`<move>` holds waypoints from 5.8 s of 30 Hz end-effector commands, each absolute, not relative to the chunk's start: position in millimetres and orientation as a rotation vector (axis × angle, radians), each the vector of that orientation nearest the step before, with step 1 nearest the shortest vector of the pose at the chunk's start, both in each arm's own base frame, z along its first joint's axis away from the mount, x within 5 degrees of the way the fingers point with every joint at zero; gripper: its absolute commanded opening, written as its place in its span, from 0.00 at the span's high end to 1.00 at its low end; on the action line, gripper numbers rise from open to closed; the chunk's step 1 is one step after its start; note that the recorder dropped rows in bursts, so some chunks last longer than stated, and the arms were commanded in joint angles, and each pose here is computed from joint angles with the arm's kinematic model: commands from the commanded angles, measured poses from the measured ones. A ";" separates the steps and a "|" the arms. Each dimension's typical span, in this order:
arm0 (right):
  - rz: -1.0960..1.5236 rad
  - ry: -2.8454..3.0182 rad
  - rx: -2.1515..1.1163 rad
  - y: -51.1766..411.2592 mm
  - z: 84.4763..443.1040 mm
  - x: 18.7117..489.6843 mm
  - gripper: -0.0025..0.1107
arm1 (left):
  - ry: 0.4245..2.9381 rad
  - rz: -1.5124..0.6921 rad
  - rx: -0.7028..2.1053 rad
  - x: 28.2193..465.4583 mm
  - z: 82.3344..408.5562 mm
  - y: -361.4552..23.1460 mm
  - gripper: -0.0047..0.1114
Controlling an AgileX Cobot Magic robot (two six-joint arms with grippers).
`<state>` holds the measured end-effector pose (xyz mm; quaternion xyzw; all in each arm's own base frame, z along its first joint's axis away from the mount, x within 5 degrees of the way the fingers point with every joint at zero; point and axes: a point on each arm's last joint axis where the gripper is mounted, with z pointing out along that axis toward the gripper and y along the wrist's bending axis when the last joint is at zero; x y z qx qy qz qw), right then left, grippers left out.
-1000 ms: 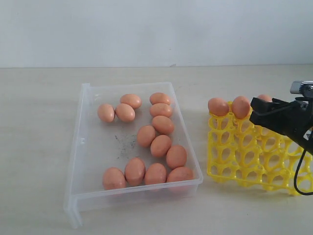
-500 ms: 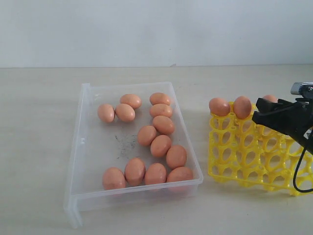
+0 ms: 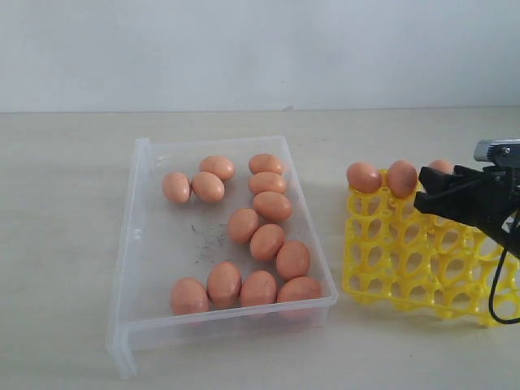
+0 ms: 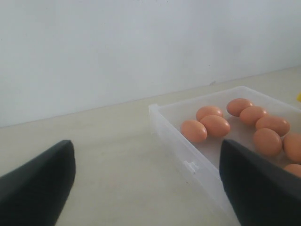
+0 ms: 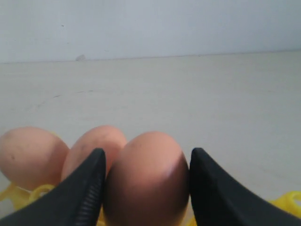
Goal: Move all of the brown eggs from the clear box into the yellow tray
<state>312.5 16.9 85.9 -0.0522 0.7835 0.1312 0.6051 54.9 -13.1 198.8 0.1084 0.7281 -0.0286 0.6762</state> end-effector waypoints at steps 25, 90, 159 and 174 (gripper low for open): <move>0.285 1.945 -0.102 13.8 74.9 309.6 0.55 | 1.631 -0.079 0.235 54.8 198.3 -13.3 0.29; 0.478 0.914 -0.136 28.5 288.0 63.2 0.47 | 1.631 -0.079 0.235 54.8 198.3 -13.3 0.29; 0.111 2.344 -0.061 33.7 153.1 324.9 0.98 | 1.631 -0.079 0.235 54.8 198.3 -13.3 0.29; 0.104 2.353 -0.047 29.0 148.5 326.1 0.98 | 1.631 -0.079 0.235 54.8 198.3 -13.3 0.29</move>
